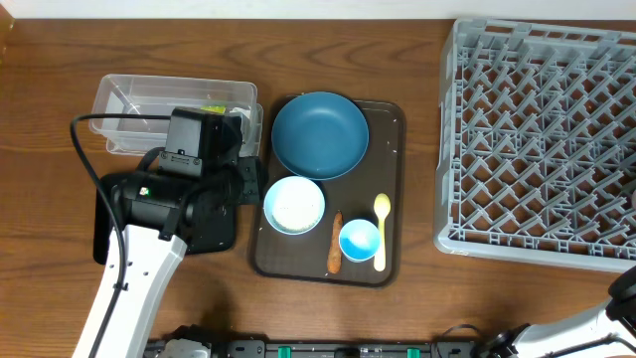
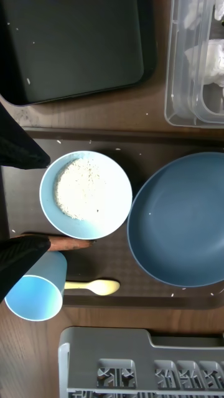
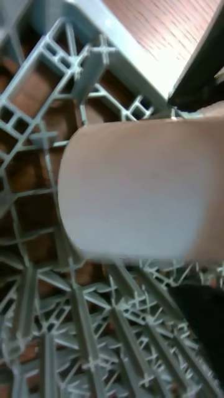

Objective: Sort waste into correct bins and load items into the dishwasher rack

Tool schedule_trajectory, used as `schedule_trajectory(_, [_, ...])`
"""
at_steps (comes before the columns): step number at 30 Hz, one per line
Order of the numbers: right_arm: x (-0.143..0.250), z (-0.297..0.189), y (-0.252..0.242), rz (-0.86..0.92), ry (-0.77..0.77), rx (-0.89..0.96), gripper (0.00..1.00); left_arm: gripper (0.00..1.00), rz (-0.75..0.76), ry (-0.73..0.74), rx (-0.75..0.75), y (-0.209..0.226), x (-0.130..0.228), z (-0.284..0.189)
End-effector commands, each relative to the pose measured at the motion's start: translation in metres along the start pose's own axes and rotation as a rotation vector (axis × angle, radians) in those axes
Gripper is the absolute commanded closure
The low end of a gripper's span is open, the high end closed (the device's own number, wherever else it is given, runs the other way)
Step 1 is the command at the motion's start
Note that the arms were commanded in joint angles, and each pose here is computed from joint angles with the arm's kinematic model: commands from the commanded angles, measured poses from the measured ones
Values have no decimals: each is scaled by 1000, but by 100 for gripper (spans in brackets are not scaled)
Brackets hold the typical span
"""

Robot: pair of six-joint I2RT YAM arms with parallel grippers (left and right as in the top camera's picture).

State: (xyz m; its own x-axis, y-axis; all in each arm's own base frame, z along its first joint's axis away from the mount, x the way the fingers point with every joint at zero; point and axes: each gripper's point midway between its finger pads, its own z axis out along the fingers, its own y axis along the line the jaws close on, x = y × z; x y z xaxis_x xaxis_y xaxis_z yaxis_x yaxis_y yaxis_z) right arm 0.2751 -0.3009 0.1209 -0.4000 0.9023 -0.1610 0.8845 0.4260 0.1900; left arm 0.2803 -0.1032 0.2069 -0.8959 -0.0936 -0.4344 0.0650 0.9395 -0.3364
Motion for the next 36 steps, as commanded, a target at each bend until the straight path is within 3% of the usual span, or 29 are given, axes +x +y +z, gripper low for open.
schedule_trajectory(1, [-8,-4,3,9,-23,-18,1,62,11,-10,-13,2,-4,-3])
schedule_trajectory(9, [-8,-15,16,6,-39,-72,1,62,10,-3,-15,2,-2,-3])
schedule_trajectory(19, [4,-85,60,-94,-170,-204,9,62,10,-3,-15,2,-2,-3])
schedule_trajectory(24, [50,-122,112,-350,-179,-324,5,61,10,-3,-15,2,-2,-3])
schedule_trajectory(29, [129,-137,168,-691,-103,-385,4,60,9,-1,-16,3,-2,-3])
schedule_trajectory(36, [204,-128,198,-906,30,-377,2,55,4,36,-24,4,8,-3])
